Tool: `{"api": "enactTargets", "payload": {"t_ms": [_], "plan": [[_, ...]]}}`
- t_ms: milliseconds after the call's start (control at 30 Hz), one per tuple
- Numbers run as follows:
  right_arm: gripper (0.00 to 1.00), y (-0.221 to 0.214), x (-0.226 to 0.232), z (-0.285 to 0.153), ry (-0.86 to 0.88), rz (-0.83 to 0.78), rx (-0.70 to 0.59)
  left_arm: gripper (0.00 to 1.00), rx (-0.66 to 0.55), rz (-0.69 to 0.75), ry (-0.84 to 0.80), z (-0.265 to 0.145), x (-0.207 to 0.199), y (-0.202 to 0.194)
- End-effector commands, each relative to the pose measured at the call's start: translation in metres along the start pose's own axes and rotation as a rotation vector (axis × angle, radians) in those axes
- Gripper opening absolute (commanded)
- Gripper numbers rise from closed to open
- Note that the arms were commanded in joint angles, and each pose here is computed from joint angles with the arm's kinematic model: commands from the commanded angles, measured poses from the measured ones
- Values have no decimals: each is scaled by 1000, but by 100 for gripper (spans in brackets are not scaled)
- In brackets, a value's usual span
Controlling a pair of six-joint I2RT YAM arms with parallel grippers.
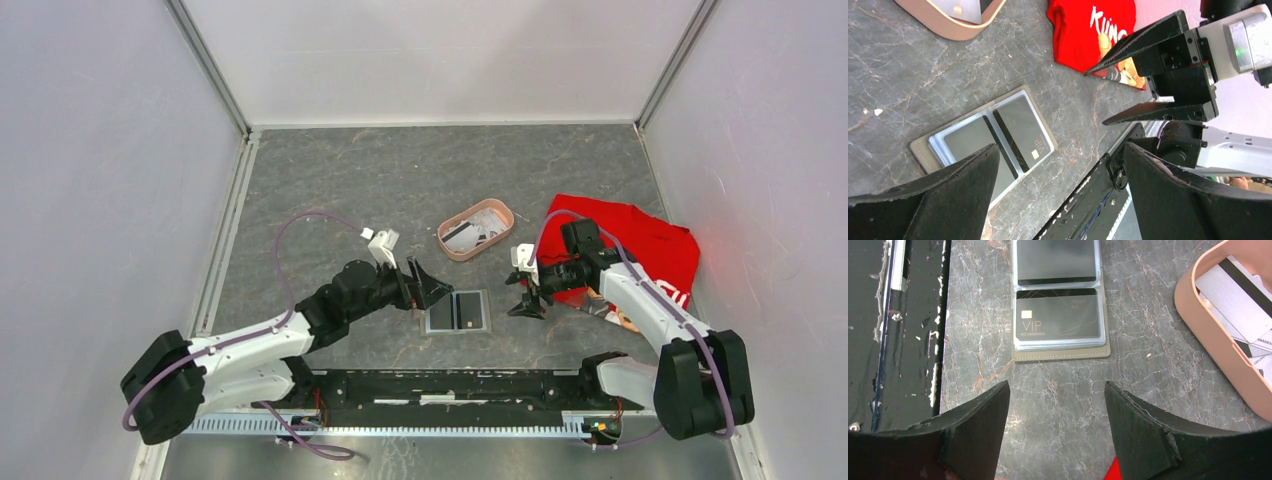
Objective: Put the credit cards into the card holder
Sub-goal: Insert the credit card into the card holder.
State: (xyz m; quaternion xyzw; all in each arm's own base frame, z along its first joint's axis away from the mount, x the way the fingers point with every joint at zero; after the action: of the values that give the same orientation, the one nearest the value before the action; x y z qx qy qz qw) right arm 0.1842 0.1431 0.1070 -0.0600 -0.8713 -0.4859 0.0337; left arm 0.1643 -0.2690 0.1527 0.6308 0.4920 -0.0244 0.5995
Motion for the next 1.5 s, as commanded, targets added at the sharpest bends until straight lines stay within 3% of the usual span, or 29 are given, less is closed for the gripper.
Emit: {"api": "enactTargets", "payload": {"t_ms": [0, 267, 467, 833, 1467], "plan": [[76, 15, -8, 1, -39, -1, -89, 100, 17, 62, -25, 5, -4, 13], [72, 24, -23, 0, -74, 122, -97, 98, 122, -34, 71, 20, 12, 2], [70, 25, -28, 1, -106, 159, -111, 81, 140, -27, 181, 23, 25, 6], [68, 17, -26, 18, -86, 174, -53, 63, 210, 6, 289, 31, 46, -6], [68, 5, -20, 37, -42, 159, 49, 62, 291, 10, 322, 43, 62, -28]]}}
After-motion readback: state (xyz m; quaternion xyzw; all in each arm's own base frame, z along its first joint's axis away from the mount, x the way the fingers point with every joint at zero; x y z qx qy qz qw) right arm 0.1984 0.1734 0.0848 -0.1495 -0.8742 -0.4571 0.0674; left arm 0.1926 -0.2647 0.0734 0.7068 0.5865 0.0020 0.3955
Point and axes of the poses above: each gripper's point midway between its finger pads, its own z axis out along the fingers, its own x axis along the line the jaws close on, y = z × x, the point moved 3 cm from there along -z, back along the fingers, and after that the axes turned 9 degrees about z, right-handed, at the moved point
